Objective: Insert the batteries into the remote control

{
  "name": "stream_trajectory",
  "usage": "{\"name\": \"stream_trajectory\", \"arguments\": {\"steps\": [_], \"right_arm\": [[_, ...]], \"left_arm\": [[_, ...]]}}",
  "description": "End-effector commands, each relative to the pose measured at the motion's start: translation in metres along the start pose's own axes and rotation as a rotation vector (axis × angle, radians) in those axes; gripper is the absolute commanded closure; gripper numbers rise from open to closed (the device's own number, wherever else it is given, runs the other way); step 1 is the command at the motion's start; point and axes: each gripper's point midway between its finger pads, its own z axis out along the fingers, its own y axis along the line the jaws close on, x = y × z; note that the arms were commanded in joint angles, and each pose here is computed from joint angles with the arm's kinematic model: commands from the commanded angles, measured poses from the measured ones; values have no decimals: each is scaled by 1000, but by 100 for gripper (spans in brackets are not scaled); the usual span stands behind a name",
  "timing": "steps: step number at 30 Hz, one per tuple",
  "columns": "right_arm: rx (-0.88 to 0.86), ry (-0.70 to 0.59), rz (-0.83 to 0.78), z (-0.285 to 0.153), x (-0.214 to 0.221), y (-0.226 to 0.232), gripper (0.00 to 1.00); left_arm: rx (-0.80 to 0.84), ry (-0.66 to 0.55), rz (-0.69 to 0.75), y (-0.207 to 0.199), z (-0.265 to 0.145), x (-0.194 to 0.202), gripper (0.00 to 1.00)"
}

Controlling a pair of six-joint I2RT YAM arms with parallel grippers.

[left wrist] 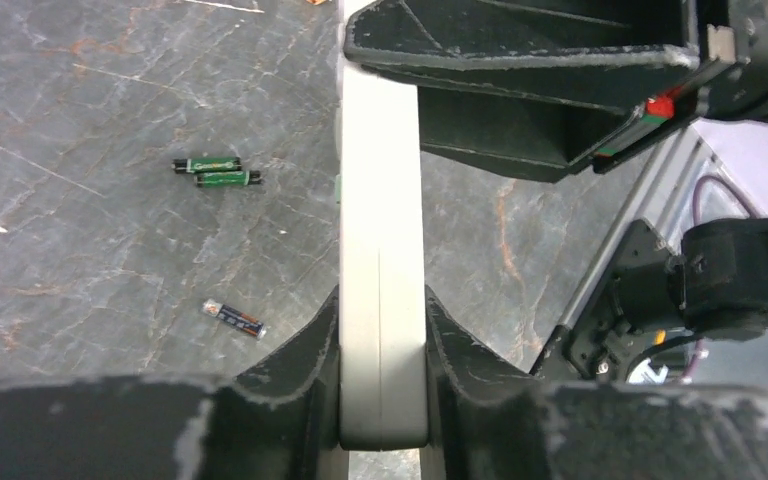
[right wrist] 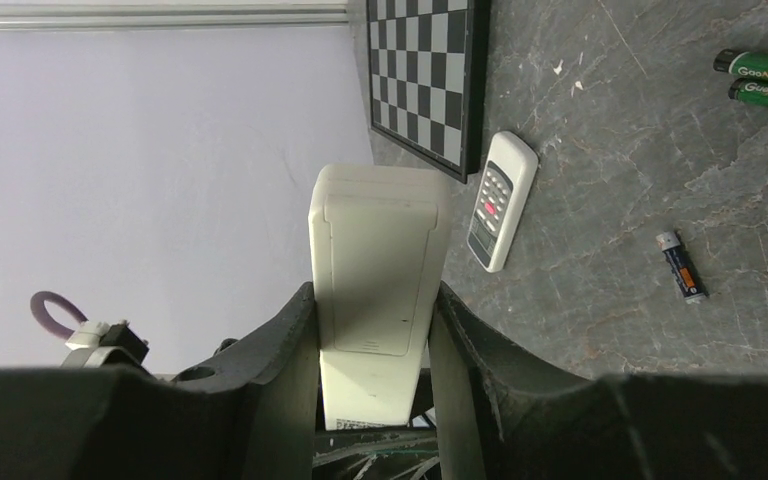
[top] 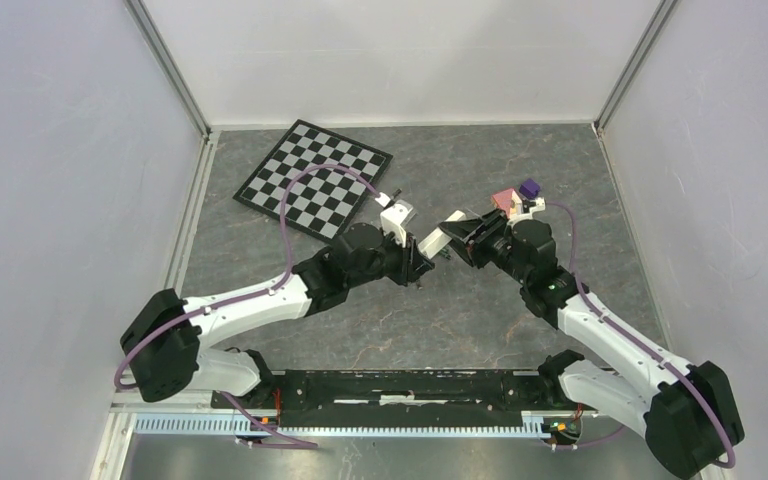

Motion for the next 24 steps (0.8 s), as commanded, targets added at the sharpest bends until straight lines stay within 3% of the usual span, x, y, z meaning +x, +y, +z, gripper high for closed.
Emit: {"name": "stream_trajectory", "arguments": {"steps": [1,3,5,6,9,10,14,17,21,24], "right_arm": [[-91,26,4,-2,4,24,81],[-82,16,-12,-3,3,21,78],[-80,0,-33,-5,1,17,72],[-85,-2,-54,-6,0,18,63],[-94,-17,-221,-8,-5,22,14],[-104,-31,-294,-9,-9,25,3],[-196,-91,-669,-18,-30,42,2],[-245,-46,-910,-24,-33,49,2],[-453,51,-1135,-44,-9,74,2],[-600,149,-1194,-57,14,86,2]], "left_arm": [[71,-68,-48,-15,2,-20,87],[64,-88,-72,-10,-2,-28,98],[90,-108,-91,-8,-7,-38,98],[111,-115,-97,-9,-10,-41,98],[181,-94,-96,-11,-19,-47,98],[210,-76,-90,-12,-22,-47,98],[321,38,-84,-10,-43,-39,98],[348,94,-66,-13,-56,-36,98],[356,163,-66,-16,-73,-30,98],[409,200,-85,-19,-84,-30,98]]}}
